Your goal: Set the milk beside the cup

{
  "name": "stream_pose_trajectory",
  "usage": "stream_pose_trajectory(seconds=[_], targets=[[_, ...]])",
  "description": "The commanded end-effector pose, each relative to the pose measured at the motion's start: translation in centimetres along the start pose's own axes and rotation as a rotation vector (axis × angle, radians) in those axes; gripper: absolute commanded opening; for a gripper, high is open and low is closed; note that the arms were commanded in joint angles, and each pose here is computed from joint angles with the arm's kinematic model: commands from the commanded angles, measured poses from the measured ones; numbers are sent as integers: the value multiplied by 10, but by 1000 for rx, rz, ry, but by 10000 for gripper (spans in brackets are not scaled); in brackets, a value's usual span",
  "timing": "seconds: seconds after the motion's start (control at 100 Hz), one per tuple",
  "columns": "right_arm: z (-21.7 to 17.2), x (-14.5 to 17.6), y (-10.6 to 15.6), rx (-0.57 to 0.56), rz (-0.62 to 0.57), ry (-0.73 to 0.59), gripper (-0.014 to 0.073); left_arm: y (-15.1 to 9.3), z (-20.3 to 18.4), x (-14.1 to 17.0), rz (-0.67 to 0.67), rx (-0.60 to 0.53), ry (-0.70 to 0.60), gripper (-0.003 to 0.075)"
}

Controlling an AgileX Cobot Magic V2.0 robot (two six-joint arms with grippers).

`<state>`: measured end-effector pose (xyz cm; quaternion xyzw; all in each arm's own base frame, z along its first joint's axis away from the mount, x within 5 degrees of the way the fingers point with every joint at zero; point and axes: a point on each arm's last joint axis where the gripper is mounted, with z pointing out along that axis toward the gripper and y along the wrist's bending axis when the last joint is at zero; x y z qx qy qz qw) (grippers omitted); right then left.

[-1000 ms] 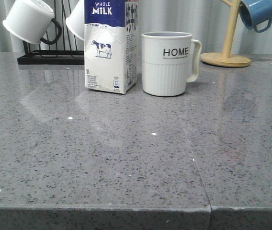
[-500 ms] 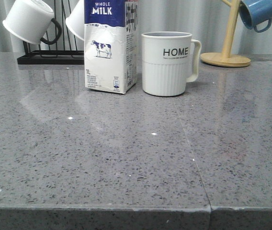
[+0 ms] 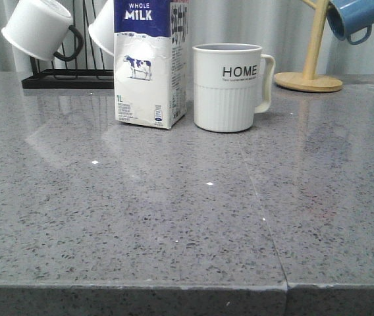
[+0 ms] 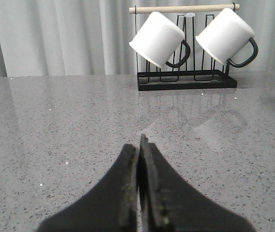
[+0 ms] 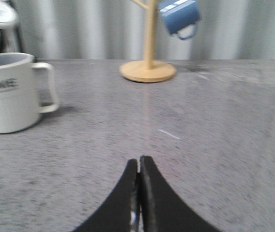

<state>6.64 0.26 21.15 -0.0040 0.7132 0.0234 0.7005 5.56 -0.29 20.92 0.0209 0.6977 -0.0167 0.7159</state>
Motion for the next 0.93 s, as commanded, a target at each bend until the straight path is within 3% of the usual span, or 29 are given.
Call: stream_pose_trajectory(seconds=[0.0, 0.24, 0.92], targets=[[-3, -9, -3, 40, -8, -154, -66, 0, 0, 12, -7, -1, -43, -20], [-14, -9, -3, 62, -49, -225, -66, 0, 0, 12, -7, -1, -43, -20], [-14, -5, -3, 65, -46, -185, -66, 0, 0, 12, -7, -1, -43, -20]])
